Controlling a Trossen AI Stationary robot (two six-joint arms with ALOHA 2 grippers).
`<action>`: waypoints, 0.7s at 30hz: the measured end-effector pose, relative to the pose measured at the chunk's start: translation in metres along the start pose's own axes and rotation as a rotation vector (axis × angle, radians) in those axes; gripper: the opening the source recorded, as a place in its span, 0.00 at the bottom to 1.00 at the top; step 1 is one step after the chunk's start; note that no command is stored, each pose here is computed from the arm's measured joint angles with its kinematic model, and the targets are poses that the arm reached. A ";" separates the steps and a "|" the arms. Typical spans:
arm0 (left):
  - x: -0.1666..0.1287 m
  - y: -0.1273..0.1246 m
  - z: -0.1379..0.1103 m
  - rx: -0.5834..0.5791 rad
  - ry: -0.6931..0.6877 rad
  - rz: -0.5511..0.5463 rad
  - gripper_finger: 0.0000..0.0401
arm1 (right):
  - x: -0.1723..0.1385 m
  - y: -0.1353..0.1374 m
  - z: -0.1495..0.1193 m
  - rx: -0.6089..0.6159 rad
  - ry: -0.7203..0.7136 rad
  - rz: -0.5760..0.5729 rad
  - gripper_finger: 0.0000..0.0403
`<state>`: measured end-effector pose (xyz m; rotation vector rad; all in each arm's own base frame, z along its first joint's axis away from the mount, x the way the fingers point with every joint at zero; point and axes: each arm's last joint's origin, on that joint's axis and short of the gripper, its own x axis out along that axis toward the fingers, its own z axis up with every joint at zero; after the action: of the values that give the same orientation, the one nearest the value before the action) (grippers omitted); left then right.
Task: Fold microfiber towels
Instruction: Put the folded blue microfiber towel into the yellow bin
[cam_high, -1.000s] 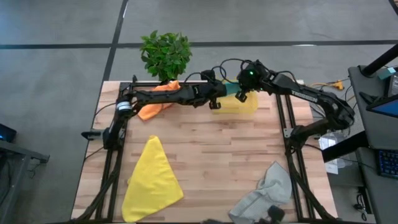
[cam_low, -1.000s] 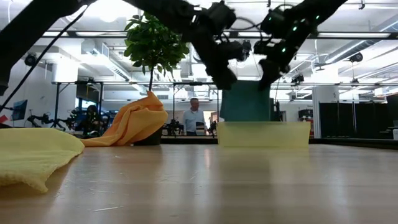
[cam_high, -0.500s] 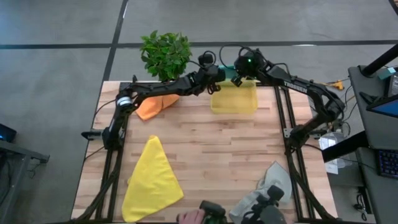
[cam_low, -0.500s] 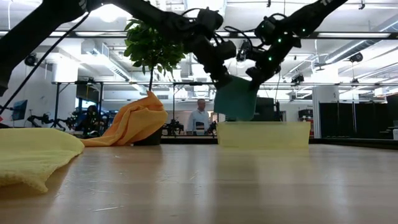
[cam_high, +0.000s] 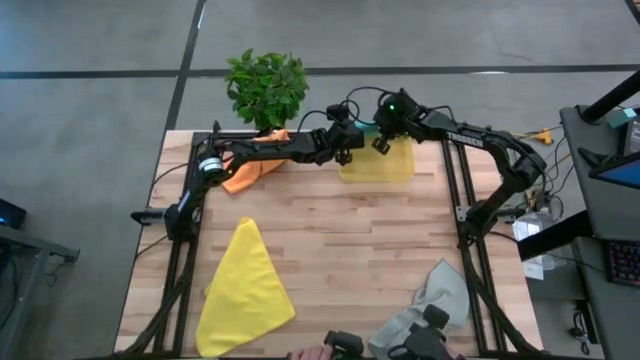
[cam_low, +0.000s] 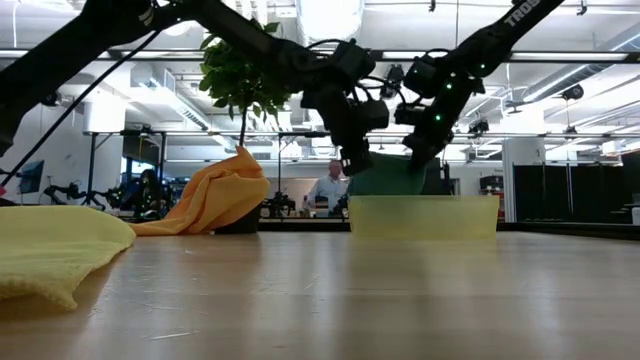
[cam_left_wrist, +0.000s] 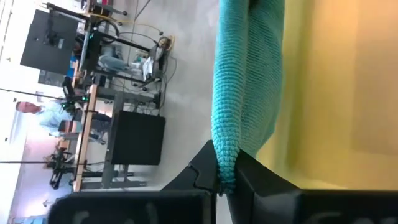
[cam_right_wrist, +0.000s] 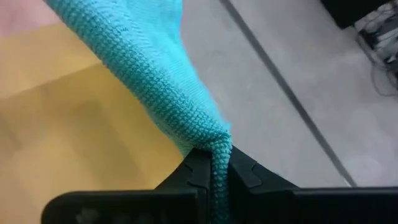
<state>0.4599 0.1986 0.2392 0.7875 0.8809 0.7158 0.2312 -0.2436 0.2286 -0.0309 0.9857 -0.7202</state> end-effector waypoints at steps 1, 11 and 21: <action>-0.002 -0.001 0.001 -0.011 -0.002 -0.005 0.00 | 0.000 0.002 -0.004 0.004 0.001 0.026 0.03; -0.008 -0.030 -0.005 -0.044 0.031 -0.147 0.00 | 0.010 0.019 -0.031 0.038 0.043 0.185 0.03; -0.014 -0.041 -0.003 -0.024 0.005 -0.201 0.00 | 0.011 0.023 -0.037 0.064 0.059 0.232 0.03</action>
<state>0.4601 0.1668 0.2092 0.6653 0.9393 0.5499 0.2187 -0.2219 0.1913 0.1596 1.0029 -0.5413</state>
